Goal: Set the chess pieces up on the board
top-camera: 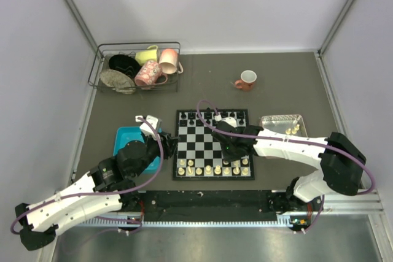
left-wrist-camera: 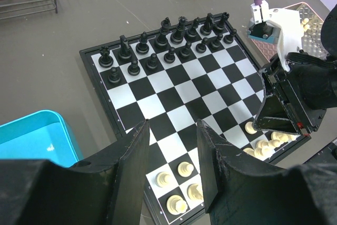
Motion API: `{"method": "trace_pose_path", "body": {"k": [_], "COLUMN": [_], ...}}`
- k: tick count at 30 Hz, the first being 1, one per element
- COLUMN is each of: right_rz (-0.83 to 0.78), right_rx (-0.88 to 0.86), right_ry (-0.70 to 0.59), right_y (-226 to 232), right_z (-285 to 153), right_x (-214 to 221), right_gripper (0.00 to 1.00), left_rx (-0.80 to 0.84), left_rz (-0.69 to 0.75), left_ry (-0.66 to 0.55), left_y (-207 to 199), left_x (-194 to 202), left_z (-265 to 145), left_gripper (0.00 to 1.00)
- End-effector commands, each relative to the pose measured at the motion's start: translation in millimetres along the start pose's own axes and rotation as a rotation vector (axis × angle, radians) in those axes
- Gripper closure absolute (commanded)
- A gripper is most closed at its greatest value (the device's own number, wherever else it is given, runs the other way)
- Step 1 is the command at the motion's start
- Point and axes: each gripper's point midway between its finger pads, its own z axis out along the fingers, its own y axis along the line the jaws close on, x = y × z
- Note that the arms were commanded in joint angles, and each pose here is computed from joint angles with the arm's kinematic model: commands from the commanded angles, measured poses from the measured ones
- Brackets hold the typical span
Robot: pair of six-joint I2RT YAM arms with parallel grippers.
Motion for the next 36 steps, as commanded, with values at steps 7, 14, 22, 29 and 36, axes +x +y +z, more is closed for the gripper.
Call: {"method": "trace_pose_path", "body": {"k": [7,14,22,29,36], "right_rz": [-0.005,-0.004,-0.005,-0.003,0.013], "right_rx": [-0.014,-0.026,-0.034,-0.059,-0.041], "right_ry": [-0.025,-0.031,-0.038,-0.066,-0.142], "right_y": [2.8,5.9,7.7,12.9,6.5], "right_z": [-5.9,-8.4,-10.6,-19.0,-40.5], "right_x": [-2.0,-4.8,-7.2,-15.4,-33.7], "right_gripper": [0.86,0.75,0.73,0.72,0.61], "left_rx": [0.000,-0.002,-0.002,-0.001,-0.001], "left_rz": [-0.025,-0.025,-0.026,-0.029,-0.027], "left_ry": [-0.038,-0.038,-0.041,-0.044,-0.044], "left_y": [-0.3,0.1,0.4,0.3,0.5], "left_x": [-8.3,-8.3,-8.7,-9.7,-10.0], "left_z": [0.2,0.0,-0.5,-1.1,-1.6], "left_gripper": [0.54,0.54,0.54,0.54,0.54]}}
